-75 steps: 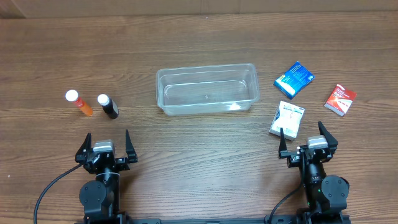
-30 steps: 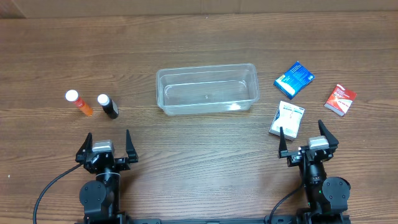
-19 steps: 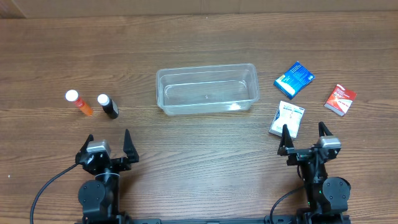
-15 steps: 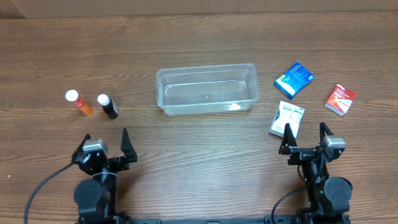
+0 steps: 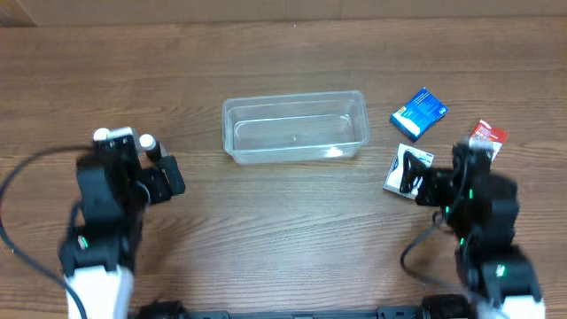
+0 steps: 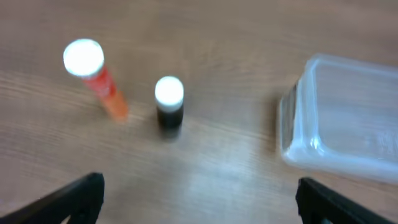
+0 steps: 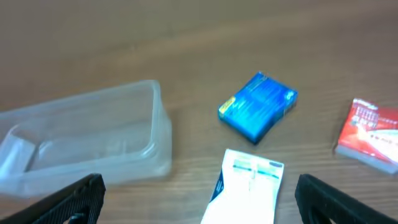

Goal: Pack container
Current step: 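Move the left gripper over the black bottle and grasp it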

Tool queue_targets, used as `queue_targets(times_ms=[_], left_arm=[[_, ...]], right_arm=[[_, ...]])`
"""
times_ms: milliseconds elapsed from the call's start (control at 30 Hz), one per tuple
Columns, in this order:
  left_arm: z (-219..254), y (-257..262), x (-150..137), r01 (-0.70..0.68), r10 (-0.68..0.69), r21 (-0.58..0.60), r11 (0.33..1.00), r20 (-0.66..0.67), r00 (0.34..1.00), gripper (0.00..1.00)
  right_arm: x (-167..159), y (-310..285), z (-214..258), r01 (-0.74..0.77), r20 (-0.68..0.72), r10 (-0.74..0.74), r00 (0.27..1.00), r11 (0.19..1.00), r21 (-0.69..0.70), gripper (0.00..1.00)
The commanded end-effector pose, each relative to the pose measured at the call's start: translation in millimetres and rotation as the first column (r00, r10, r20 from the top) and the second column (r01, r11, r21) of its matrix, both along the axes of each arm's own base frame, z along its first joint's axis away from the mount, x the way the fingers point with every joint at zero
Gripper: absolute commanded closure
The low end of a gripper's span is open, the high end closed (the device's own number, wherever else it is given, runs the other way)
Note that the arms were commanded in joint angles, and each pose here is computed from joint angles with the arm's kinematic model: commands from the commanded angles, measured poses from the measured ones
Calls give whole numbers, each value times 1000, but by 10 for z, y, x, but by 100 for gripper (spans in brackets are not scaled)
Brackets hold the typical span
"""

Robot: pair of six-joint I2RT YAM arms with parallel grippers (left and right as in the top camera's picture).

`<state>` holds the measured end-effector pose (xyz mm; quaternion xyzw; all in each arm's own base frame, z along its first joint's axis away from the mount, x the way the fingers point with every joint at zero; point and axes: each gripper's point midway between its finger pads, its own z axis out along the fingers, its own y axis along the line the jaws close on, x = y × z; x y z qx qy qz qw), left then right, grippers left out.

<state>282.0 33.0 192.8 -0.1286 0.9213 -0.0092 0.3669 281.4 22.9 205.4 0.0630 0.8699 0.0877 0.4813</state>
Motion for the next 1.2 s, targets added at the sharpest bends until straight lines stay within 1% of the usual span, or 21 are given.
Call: queue_targets(times_ms=[0,67,200,433,533,567,633,767,967,1067,1167], left_arm=[[277,49,173,-29,27,-21,999,-106,994,0],[337,50,182,-31,25,-30,999,-195,980,0],[452,53,203,-34,21,-38,999,-289,957,0],[502,96,336,-43,35,-25,999,-268,963,0],[454,251,356,-122,126,33,992,-281,952,0],[421,312,362,-146,157,60,988,-291,944,0],[322,364,401,-155,174,85,984,-321,931,0],[40,368,493,-146,167,83,986,-403,900,0],[-486,385,627,-133,159,86,987,-534,831,0],[-724,384,735,-129,150,78,989,-564,812,0],[-856,386,793,-127,147,75,989,-578,803,0]], right_arm=[[188,64,212,-22,-148,23,989,1000,13,0],[236,66,210,-20,-238,22,971,1000,9,0],[313,117,144,-36,-379,43,924,999,26,0],[299,115,-109,-31,-489,39,871,999,23,0],[294,114,-164,-31,-510,38,859,999,22,0],[294,115,-188,-31,-518,38,855,999,22,0],[293,114,-215,-30,-528,37,849,999,22,0],[291,116,-251,-31,-540,38,841,999,22,0],[275,114,-260,-30,-547,37,837,999,21,0],[266,114,-264,-30,-550,37,834,999,21,0],[258,113,-268,-30,-553,37,832,999,21,0]])
